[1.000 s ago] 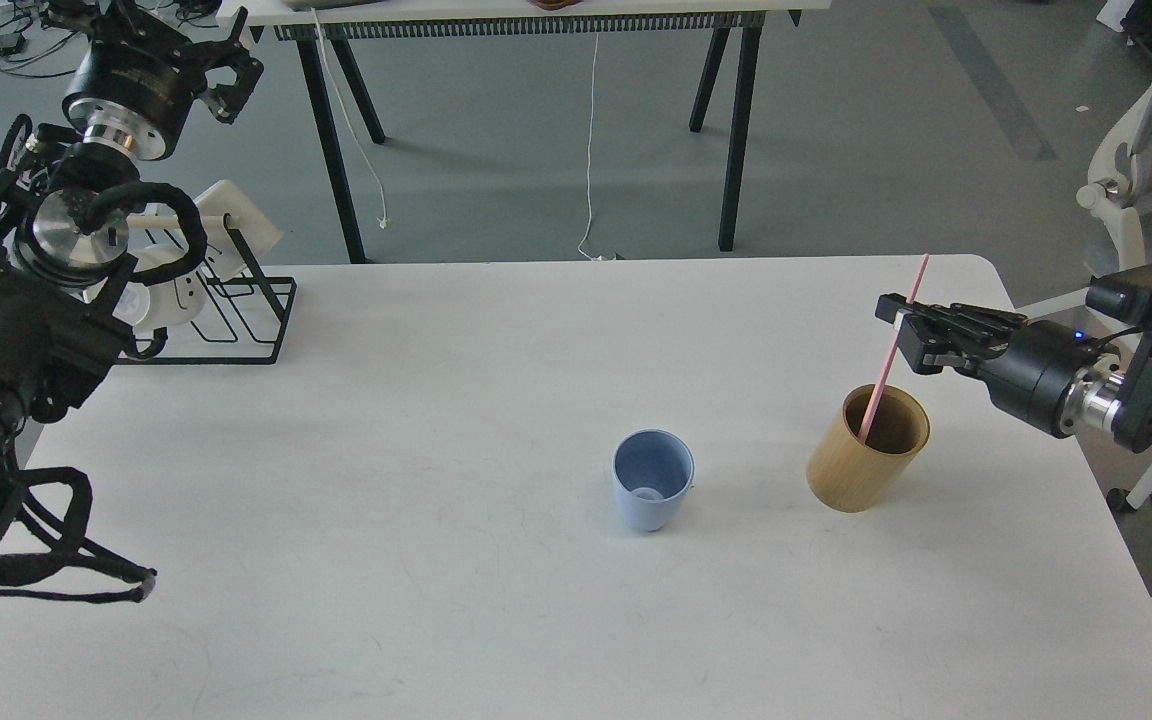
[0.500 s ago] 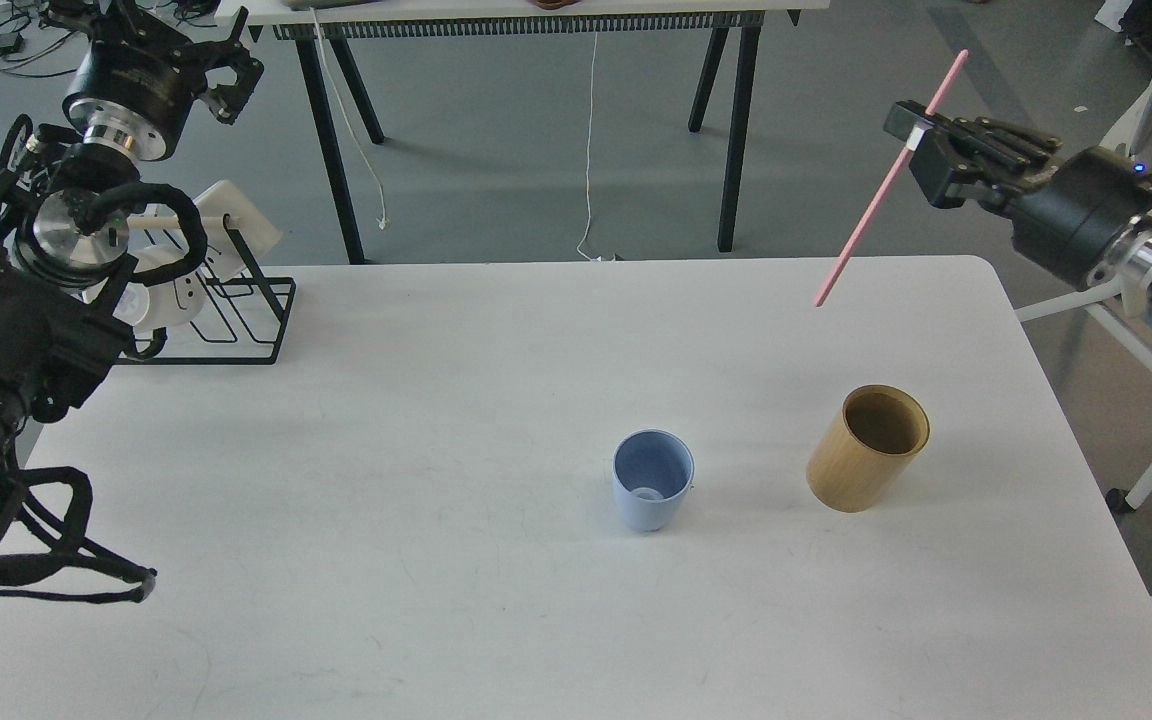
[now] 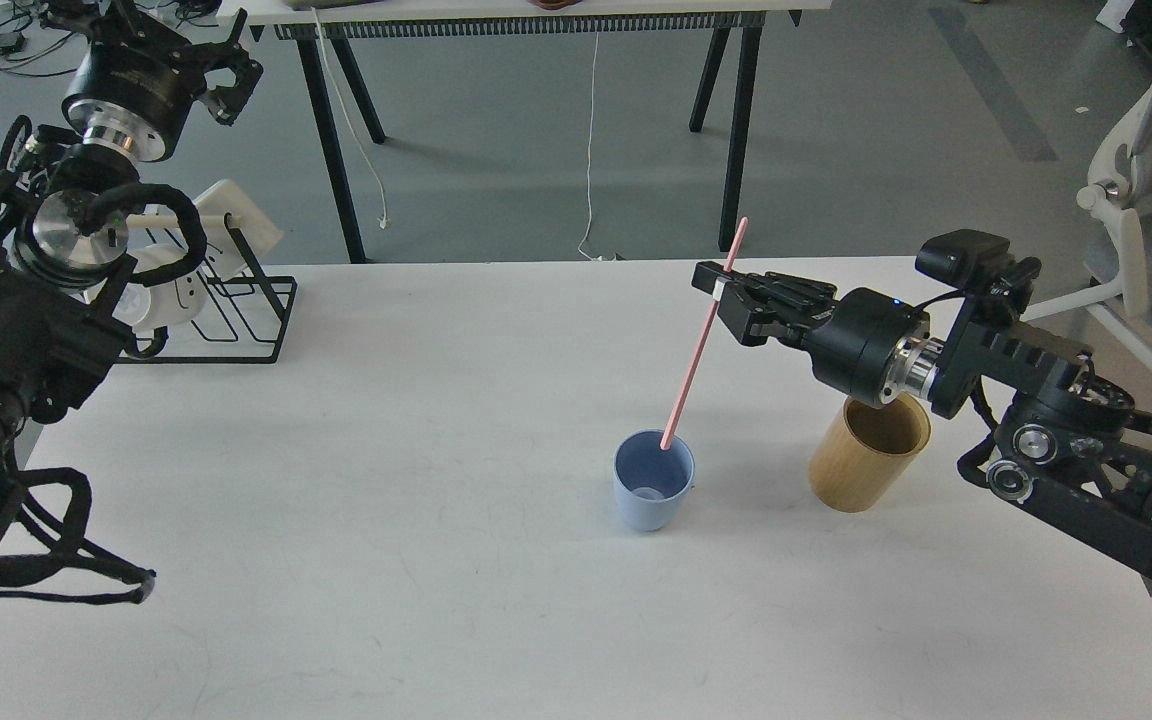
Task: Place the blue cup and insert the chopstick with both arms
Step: 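Move the straw over the blue cup and lower it inside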
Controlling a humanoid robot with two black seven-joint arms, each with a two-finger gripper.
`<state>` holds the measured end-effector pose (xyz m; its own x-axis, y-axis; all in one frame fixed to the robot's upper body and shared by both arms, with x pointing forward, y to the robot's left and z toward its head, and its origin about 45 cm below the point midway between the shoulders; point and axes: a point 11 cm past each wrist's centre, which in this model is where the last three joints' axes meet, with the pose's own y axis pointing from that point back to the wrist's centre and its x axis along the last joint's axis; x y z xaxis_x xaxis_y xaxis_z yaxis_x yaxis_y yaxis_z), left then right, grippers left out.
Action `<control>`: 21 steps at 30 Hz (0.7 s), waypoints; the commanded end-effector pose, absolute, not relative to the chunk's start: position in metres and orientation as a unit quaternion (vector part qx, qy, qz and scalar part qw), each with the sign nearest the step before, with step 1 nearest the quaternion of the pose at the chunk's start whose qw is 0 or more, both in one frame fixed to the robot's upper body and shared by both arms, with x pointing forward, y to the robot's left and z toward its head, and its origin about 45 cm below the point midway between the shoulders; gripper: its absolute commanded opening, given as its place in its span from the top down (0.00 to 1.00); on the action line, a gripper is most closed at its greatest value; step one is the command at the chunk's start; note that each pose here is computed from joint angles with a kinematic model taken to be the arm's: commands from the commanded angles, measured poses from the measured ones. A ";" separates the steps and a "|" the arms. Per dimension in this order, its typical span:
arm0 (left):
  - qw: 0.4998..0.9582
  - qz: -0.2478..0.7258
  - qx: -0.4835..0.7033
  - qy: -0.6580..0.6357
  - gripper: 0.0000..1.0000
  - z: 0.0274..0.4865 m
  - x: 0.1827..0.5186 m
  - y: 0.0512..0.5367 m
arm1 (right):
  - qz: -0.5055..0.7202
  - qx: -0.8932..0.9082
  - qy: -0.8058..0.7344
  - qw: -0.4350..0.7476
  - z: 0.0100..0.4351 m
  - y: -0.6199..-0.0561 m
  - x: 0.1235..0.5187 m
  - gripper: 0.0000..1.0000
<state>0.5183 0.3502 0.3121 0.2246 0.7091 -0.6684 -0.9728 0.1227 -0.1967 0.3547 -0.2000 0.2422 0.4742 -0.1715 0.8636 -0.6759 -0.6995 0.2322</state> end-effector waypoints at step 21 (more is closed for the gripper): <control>0.718 0.585 -0.312 0.212 0.01 0.314 0.518 0.351 | 0.393 0.836 -0.257 0.284 0.188 -0.173 0.343 0.79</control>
<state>0.5186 0.3508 0.3145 0.2277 0.7088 -0.6676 -0.9718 0.1224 -0.2016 0.3432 -0.1736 0.1879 0.5572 -0.2071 0.8041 -0.6539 -0.7063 0.2713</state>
